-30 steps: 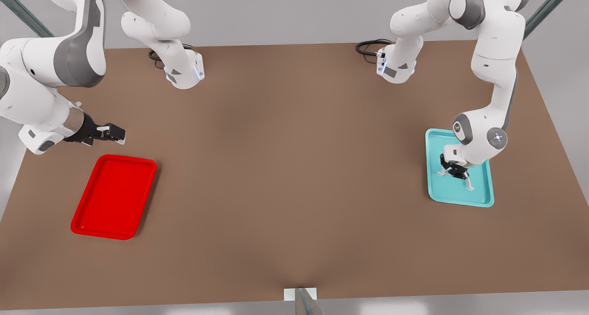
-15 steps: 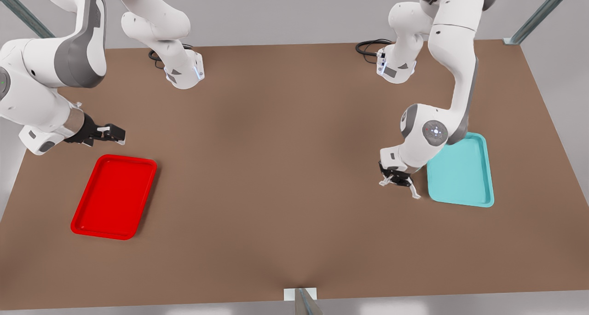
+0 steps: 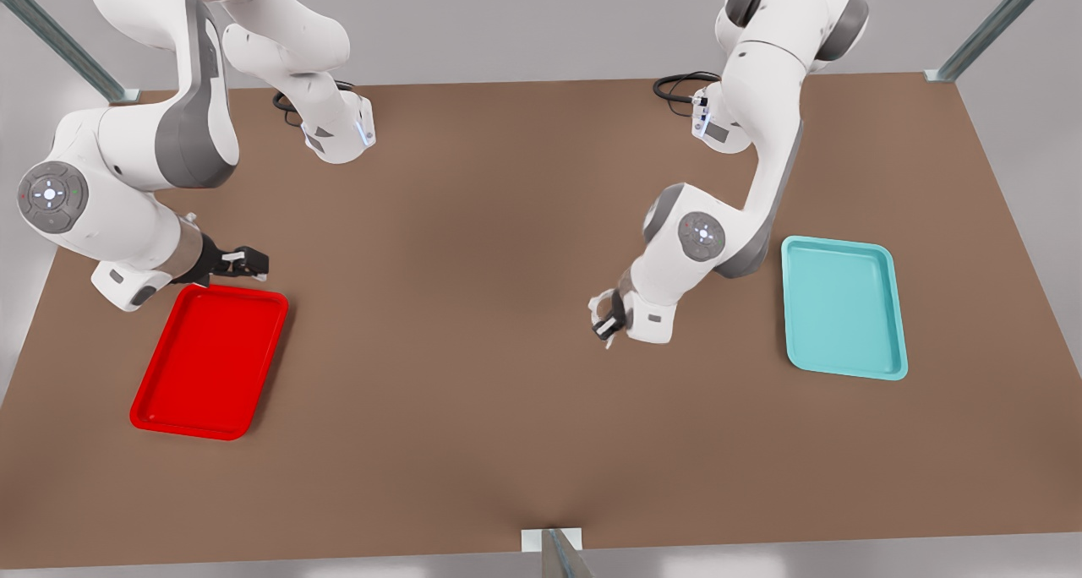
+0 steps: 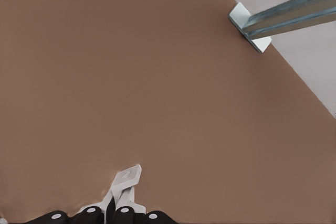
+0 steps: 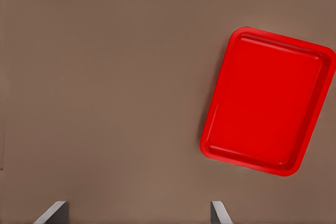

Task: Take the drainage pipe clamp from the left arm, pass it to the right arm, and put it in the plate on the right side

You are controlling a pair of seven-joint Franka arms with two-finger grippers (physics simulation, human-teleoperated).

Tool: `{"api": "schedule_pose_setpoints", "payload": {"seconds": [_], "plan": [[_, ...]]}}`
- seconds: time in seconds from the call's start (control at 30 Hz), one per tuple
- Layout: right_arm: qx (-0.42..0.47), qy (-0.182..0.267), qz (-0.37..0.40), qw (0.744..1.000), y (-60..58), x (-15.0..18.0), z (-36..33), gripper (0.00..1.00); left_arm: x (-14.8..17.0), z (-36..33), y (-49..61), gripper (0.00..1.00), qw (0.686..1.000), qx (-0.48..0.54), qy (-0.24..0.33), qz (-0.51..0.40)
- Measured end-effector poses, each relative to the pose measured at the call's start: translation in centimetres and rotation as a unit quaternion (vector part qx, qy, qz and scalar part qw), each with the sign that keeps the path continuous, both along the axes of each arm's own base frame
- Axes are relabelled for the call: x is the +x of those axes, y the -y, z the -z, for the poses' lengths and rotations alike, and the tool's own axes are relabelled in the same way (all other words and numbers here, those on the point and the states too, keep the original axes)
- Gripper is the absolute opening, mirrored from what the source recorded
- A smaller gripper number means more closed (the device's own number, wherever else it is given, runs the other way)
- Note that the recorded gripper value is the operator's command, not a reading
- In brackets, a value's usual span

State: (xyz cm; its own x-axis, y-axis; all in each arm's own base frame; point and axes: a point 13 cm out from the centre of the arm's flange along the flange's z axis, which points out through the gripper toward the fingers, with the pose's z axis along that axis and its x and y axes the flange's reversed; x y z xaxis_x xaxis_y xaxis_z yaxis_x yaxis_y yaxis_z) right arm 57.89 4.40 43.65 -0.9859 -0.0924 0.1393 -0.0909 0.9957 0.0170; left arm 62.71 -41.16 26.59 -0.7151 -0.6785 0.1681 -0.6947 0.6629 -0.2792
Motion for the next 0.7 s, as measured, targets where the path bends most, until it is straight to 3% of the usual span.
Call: {"api": "schedule_pose_setpoints", "payload": {"seconds": [0.17, 0.37, 0.63, 0.7], "plan": [[0.002, -0.005, -0.011, 1.0, -1.7, 0.4, 1.2, 1.0, -3.8, 3.2, 7.1, 0.21, 0.959, -0.051, -0.13, -0.245], [0.027, -0.007, -0.089, 0.996, -15.0, -0.8, 4.0, 1.0, -3.3, 3.7, 10.0, 0.21, 0.852, -0.06, -0.171, -0.492], [0.045, 0.007, -0.087, 0.995, -24.4, -1.8, 7.9, 1.0, -5.6, 3.3, 18.1, 0.21, 0.716, -0.105, -0.231, -0.65], [0.047, 0.015, -0.079, 0.996, -25.9, -2.0, 9.0, 1.0, -5.6, 3.8, 18.5, 0.21, 0.711, -0.11, -0.231, -0.655]]}}
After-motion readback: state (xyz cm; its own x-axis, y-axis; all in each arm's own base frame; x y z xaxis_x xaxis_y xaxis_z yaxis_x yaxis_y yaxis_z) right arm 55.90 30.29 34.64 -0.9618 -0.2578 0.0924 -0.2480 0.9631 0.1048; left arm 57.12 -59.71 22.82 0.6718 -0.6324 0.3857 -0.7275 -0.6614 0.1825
